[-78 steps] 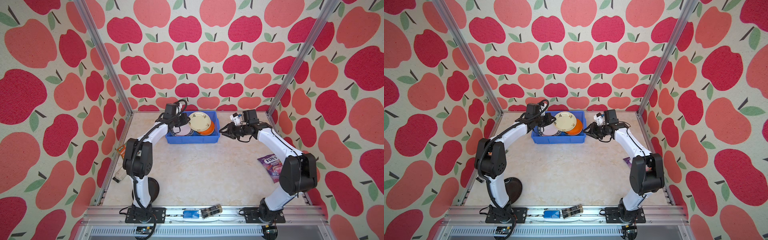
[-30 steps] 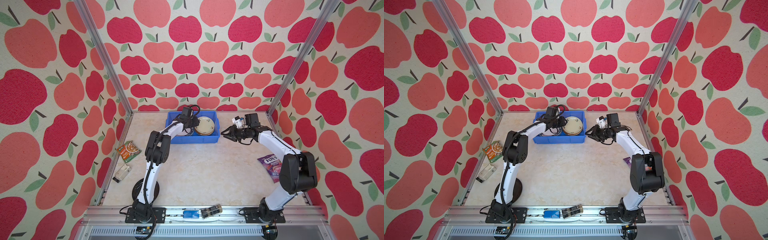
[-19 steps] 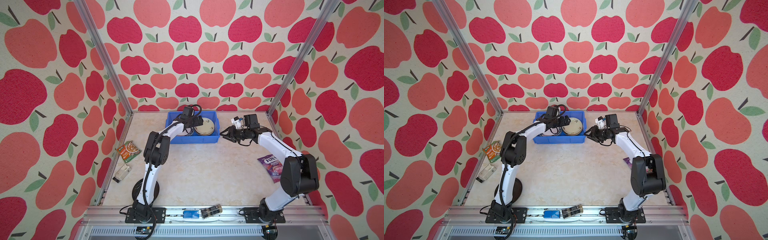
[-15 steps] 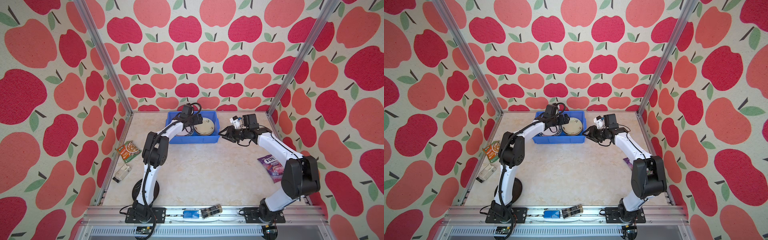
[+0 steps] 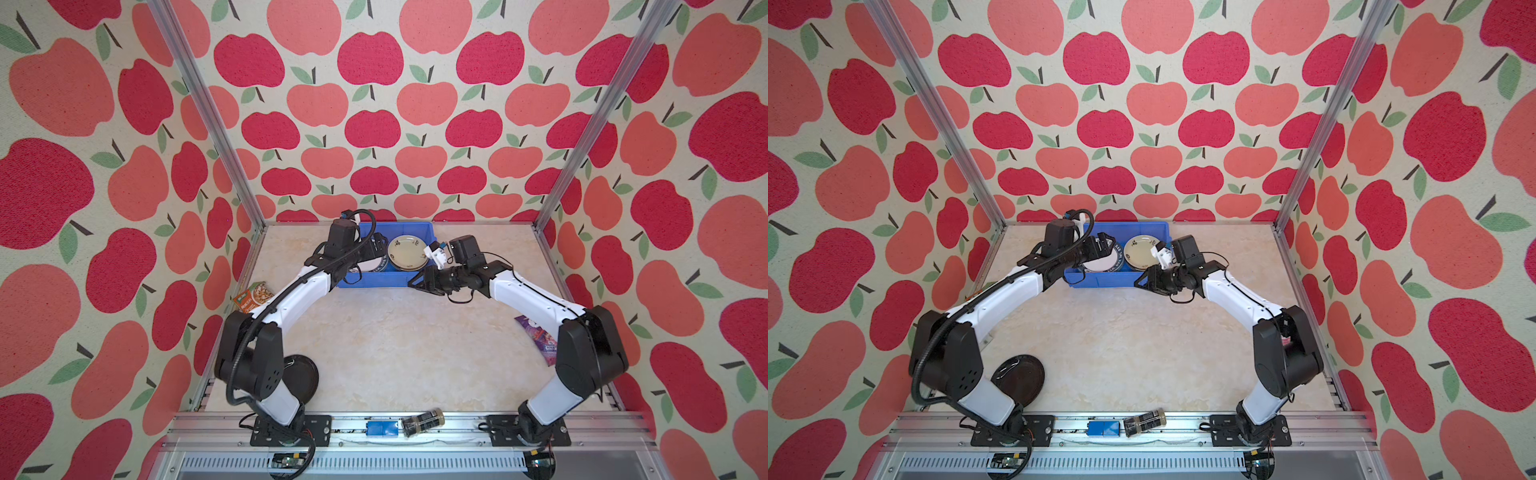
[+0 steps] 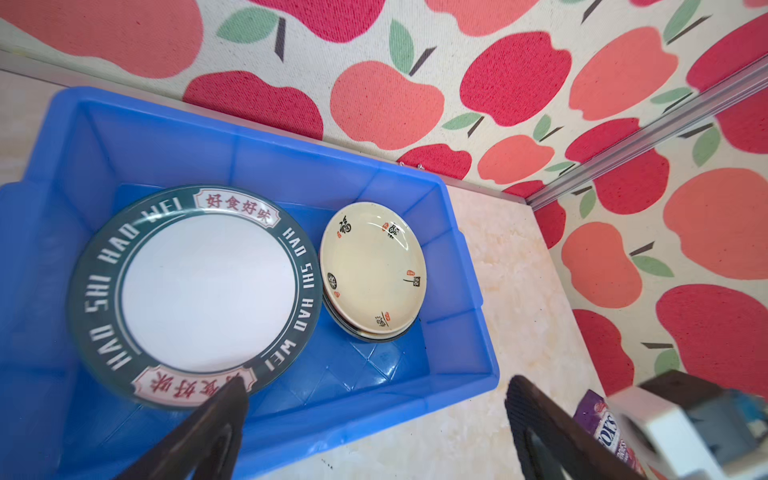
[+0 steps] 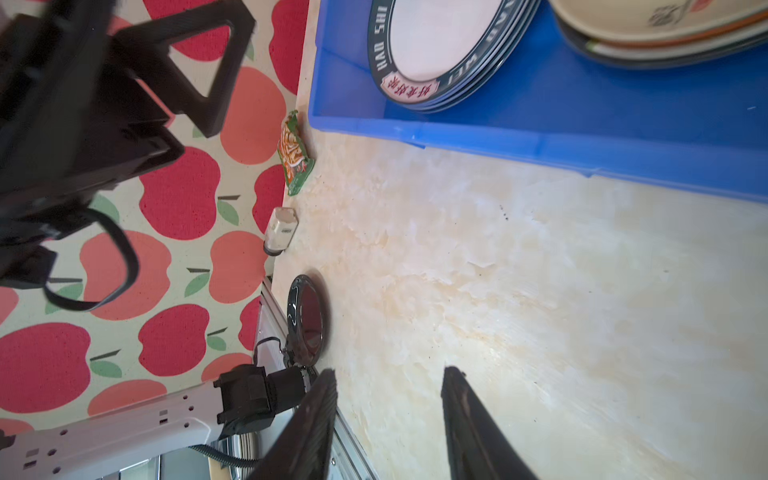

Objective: Place the plates into the plastic bin on the countertop
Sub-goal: 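Raise the left gripper from the bin while the right gripper reaches for the black plate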

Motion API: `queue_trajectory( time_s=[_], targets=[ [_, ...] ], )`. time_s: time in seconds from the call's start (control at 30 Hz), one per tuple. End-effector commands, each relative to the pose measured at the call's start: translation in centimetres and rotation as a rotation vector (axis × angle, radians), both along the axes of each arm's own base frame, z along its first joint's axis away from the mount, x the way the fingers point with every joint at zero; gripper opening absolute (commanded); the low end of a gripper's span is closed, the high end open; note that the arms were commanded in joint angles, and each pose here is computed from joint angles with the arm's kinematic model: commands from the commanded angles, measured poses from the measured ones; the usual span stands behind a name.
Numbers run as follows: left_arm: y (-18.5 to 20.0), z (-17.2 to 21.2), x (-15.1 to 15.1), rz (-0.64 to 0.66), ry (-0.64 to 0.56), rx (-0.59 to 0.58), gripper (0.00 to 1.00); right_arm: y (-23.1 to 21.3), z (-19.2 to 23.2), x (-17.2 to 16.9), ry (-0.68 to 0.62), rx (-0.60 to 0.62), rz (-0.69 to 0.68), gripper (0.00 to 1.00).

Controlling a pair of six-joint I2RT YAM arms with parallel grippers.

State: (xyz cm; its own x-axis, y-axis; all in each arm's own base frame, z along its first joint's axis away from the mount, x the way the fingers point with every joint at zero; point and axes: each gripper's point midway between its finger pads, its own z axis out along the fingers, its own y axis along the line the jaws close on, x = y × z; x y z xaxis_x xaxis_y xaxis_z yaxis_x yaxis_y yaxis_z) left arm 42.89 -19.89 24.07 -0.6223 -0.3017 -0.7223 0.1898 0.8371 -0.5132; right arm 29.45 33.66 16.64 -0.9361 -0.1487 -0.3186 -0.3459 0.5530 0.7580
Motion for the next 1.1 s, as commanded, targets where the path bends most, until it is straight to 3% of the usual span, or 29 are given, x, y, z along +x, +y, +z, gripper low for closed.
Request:
queue_trajectory(
  time_s=[0.0, 0.13, 0.33, 0.67, 1.07],
  targets=[
    [2.7, 2.1, -4.7, 0.057, -0.019, -0.042, 0.99, 4.4, -1.5, -2.9, 0.017, 0.03, 0.143, 0.49],
    [5.8, 3.3, -10.6, 0.086, -0.054, -0.072, 0.99, 9.1, -4.3, -6.2, 0.09, 0.042, 0.238, 0.49],
    [7.3, 4.0, -15.5, 0.048, -0.066, -0.218, 0.99, 15.7, -7.3, -10.4, 0.209, 0.065, 0.346, 0.43],
    [8.3, 5.9, -18.1, 0.029, -0.119, -0.227, 0.99, 22.2, -10.4, -16.0, 0.315, 0.019, 0.505, 0.38],
    [9.5, 5.1, -19.9, 0.07, -0.123, -0.209, 0.99, 23.4, -13.0, -19.3, 0.339, -0.107, 0.582, 0.34]
  ],
)
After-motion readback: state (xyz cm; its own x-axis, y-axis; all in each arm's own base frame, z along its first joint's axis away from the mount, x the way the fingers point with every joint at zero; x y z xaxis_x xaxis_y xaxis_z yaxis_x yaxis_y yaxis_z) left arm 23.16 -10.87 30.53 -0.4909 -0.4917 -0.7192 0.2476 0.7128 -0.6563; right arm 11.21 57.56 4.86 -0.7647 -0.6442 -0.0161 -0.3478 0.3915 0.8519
